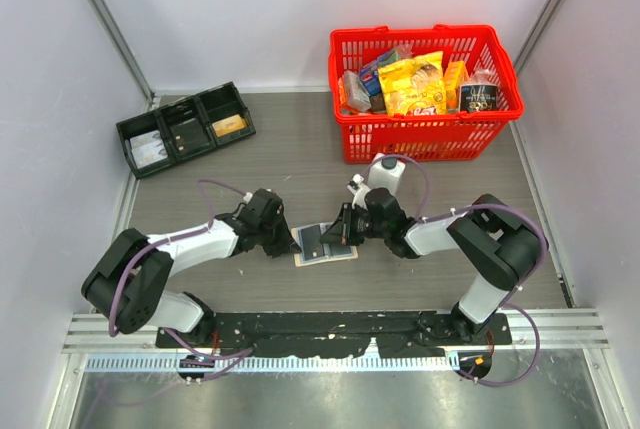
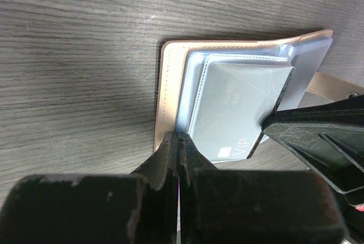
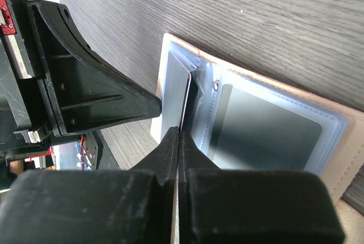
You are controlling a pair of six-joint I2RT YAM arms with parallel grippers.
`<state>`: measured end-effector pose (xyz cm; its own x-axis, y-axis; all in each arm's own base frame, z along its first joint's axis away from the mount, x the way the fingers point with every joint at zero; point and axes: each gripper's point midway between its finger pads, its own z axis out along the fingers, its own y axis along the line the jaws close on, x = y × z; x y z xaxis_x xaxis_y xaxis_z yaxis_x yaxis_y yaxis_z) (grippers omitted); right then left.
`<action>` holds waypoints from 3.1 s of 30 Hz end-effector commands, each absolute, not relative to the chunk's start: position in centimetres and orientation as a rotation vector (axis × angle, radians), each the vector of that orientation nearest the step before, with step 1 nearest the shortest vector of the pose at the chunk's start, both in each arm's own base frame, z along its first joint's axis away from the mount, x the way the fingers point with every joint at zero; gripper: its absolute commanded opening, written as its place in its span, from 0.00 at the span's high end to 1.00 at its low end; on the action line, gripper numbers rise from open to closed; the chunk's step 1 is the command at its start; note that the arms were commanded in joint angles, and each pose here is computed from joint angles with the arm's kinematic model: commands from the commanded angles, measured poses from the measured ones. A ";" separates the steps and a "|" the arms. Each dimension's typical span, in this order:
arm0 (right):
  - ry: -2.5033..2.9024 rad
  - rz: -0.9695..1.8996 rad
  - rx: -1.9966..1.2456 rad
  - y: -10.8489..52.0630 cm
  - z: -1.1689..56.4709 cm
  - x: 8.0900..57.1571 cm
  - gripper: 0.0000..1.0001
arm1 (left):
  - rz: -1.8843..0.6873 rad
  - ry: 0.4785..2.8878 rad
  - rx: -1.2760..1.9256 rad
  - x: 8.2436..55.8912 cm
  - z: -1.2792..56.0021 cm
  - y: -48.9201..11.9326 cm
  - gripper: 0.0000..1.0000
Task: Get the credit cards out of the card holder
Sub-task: Remove the credit card from the card holder.
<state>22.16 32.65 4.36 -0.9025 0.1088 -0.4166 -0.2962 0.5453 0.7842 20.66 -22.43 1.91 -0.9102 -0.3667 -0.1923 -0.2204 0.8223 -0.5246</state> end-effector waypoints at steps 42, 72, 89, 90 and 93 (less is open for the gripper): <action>2.310 1.290 -0.185 32.1 6.1 23.1 0.59 | -0.700 2.579 -0.383 23.5 8.0 -22.2 0.72; 2.350 1.302 -0.176 33.4 4.9 23.3 0.65 | -0.554 2.807 -0.448 19.9 -1.2 -20.5 1.00; 2.330 1.346 -0.095 32.6 4.9 22.9 0.83 | -0.596 2.839 -0.496 19.0 -2.6 -20.7 1.00; 2.317 1.357 -0.095 32.6 5.1 22.9 0.83 | -0.598 2.838 -0.494 19.0 -2.6 -20.7 1.00; 2.296 1.382 -0.056 32.2 5.4 23.2 0.83 | -0.600 2.839 -0.495 19.0 -2.5 -20.7 1.00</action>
